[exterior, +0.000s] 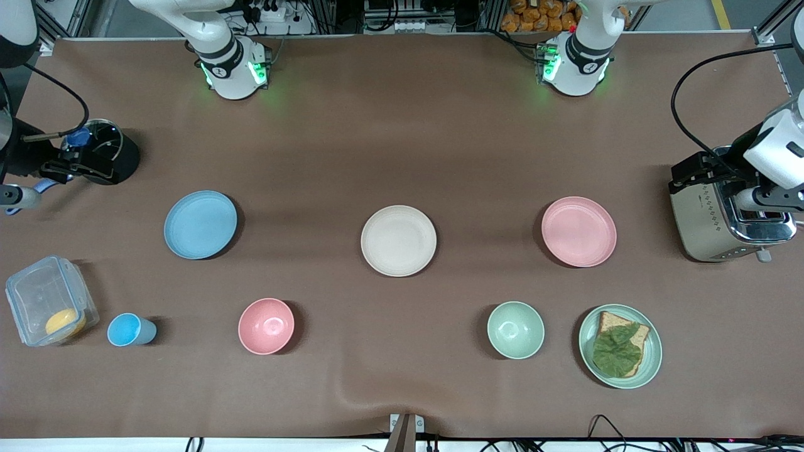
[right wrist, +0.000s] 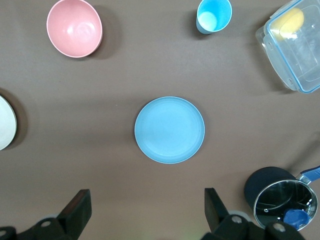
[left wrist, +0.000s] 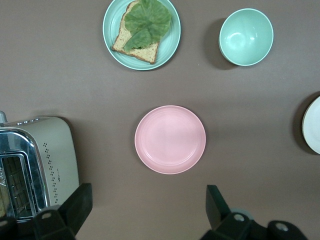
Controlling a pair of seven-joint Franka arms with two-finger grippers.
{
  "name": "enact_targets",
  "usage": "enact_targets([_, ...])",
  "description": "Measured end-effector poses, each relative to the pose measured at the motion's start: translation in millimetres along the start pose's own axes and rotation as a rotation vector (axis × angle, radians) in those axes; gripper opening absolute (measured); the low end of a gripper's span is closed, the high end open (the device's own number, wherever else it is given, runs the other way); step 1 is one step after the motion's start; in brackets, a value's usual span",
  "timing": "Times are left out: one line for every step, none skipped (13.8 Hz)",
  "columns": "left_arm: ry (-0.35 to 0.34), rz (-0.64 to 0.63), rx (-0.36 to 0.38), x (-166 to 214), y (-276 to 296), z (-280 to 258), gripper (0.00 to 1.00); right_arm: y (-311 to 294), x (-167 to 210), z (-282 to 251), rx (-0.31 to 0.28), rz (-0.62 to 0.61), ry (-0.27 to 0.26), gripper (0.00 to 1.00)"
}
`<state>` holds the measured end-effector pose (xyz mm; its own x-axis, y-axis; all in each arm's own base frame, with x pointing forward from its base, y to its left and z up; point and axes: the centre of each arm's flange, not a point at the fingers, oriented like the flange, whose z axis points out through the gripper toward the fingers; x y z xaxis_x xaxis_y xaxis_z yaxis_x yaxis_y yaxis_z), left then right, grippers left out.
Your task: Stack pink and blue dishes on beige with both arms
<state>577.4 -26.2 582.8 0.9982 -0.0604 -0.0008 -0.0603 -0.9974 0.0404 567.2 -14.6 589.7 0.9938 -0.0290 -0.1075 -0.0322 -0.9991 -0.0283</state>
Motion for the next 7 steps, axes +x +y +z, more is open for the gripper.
enact_targets([0.000,0.000,0.000,0.0,0.0,0.0,1.00,0.0,0.0,0.0,0.000,0.000,0.000,1.00])
enact_targets([0.000,0.000,0.000,0.0,0.0,0.0,1.00,0.0,0.0,0.0,0.000,0.000,0.000,1.00])
enact_targets([-0.001,0.000,0.000,-0.1,0.0,0.1,1.00,0.1,0.0,0.0,0.000,0.000,0.000,1.00])
enact_targets([-0.001,0.000,0.000,-0.1,0.0,0.1,1.00,0.5,0.0,0.1,0.000,0.001,0.000,1.00])
enact_targets([-0.001,0.000,0.000,-0.1,0.0,0.1,1.00,1.3,0.0,0.2,0.000,0.002,-0.001,1.00])
enact_targets([-0.001,0.000,0.000,-0.1,0.0,0.1,1.00,1.7,0.0,0.3,0.000,0.003,-0.001,1.00])
enact_targets([-0.001,0.000,0.000,-0.1,0.0,0.1,1.00,1.7,0.0,0.3,0.000,0.003,-0.001,1.00])
